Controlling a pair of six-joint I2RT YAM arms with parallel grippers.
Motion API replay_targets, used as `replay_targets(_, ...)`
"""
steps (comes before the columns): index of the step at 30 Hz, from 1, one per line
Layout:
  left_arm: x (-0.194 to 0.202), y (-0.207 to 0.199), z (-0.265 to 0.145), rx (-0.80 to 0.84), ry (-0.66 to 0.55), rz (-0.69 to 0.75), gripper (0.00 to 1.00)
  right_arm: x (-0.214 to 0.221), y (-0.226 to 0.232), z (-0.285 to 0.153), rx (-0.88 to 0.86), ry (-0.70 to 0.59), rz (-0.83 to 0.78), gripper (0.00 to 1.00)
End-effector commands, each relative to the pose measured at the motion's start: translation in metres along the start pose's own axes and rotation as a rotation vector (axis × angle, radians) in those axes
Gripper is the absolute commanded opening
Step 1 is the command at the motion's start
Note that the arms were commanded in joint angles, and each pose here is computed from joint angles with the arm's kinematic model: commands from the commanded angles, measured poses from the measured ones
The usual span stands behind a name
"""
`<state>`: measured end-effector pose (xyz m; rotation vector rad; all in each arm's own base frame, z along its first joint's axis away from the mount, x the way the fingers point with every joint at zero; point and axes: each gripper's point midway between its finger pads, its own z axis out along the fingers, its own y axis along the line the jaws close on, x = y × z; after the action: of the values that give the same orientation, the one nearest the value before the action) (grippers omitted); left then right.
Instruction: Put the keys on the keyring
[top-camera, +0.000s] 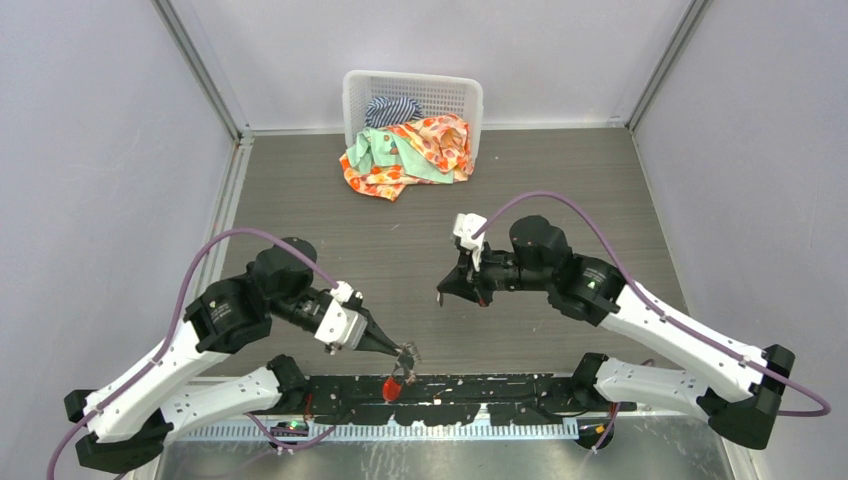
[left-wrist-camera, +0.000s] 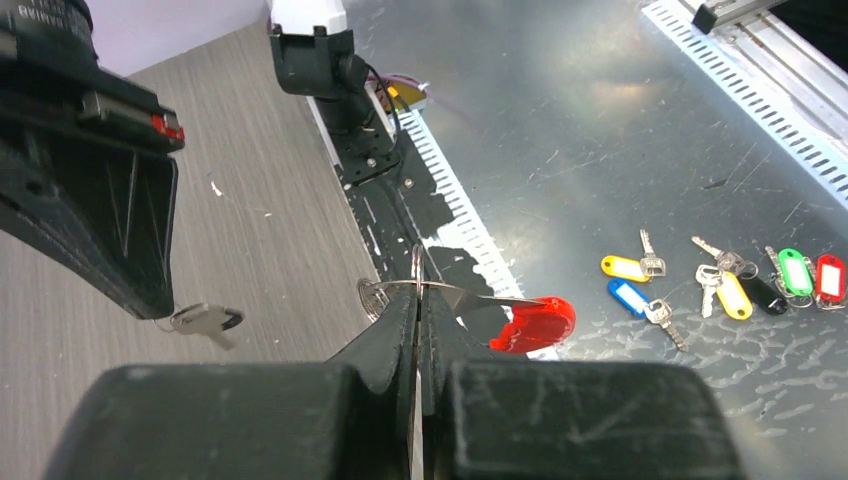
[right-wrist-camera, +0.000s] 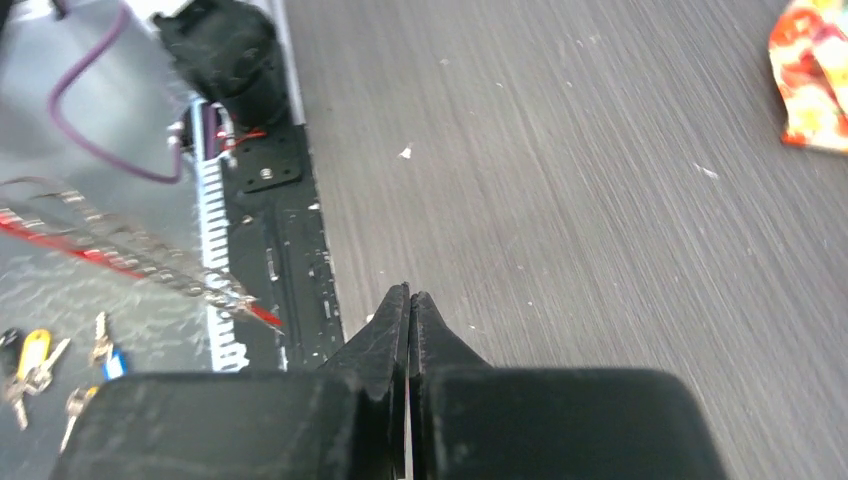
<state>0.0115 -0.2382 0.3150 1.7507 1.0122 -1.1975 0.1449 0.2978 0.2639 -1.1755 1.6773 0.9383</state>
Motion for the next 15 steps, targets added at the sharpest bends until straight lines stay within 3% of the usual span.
replay_targets(1,-0.023,-0.001,0.004,0.045,-0.093,0.016,0.00,-0.041,0.040,-0.031,-0.177,-0.094,-0.172,0.01)
replay_targets(15,-0.006,0.006,0.011,0.102,-0.028,0.133,0.00,-0.078,0.086,-0.042,-0.422,-0.105,-0.265,0.01)
